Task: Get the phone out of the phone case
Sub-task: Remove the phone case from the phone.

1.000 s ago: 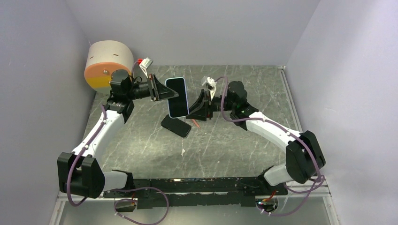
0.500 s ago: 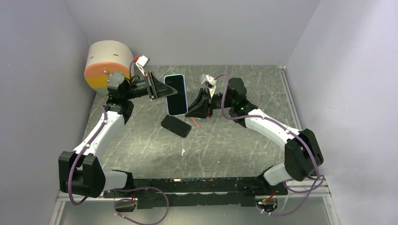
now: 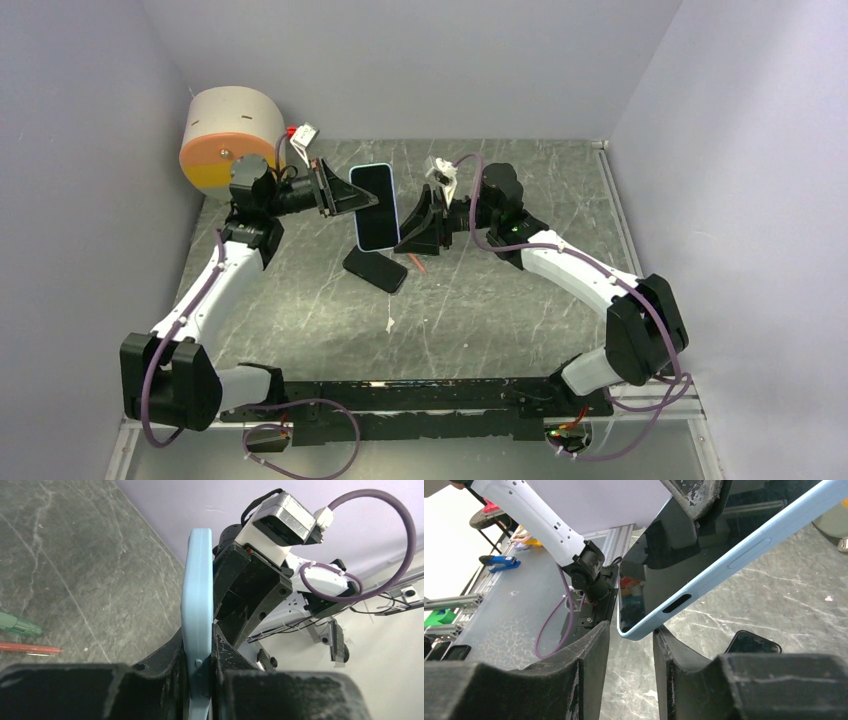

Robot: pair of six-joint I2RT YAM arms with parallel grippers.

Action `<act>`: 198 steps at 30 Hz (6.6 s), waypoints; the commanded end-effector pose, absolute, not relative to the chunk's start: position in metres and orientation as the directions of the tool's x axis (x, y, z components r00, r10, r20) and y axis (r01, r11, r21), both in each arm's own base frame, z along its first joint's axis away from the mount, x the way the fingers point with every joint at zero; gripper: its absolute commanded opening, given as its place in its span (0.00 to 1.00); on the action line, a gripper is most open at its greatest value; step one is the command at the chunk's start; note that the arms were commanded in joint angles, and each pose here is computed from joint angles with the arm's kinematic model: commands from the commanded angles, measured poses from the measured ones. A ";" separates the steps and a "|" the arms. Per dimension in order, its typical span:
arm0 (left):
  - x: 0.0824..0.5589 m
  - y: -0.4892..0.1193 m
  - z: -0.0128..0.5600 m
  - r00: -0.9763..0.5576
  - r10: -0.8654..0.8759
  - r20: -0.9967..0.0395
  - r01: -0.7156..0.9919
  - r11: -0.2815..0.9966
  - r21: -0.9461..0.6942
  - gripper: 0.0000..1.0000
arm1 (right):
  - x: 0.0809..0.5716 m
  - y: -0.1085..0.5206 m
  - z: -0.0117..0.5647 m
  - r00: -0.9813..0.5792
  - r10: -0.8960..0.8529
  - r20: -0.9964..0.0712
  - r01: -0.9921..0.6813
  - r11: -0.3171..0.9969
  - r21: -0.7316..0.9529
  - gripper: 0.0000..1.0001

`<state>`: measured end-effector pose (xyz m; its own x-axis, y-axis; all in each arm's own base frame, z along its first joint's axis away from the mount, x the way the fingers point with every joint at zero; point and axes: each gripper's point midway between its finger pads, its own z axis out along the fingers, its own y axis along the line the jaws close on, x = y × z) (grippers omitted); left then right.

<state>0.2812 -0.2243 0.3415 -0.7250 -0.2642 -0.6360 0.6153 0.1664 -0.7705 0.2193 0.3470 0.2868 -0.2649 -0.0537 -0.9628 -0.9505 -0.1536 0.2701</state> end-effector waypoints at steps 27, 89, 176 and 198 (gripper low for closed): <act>0.271 -0.228 0.381 -0.748 -0.289 -0.597 0.600 0.087 -0.795 0.02 | 0.247 0.355 0.288 0.222 -0.016 -0.975 -0.966 -0.140 -0.218 0.00; 0.263 -0.237 0.385 -0.693 -0.301 -0.655 0.663 0.092 -0.743 0.03 | 0.227 0.346 0.302 0.122 0.064 -0.990 -0.973 -0.191 -0.132 0.00; 0.298 -0.272 0.328 -0.696 -0.293 -0.655 0.625 0.203 -0.754 0.10 | 0.261 0.341 0.394 -0.359 0.338 -0.870 -0.933 -0.136 0.333 0.00; 0.350 -0.224 0.325 -0.533 -0.254 -0.807 0.500 0.674 -0.543 0.61 | 0.282 0.334 0.327 -0.669 0.295 -0.682 -0.693 0.085 0.716 0.00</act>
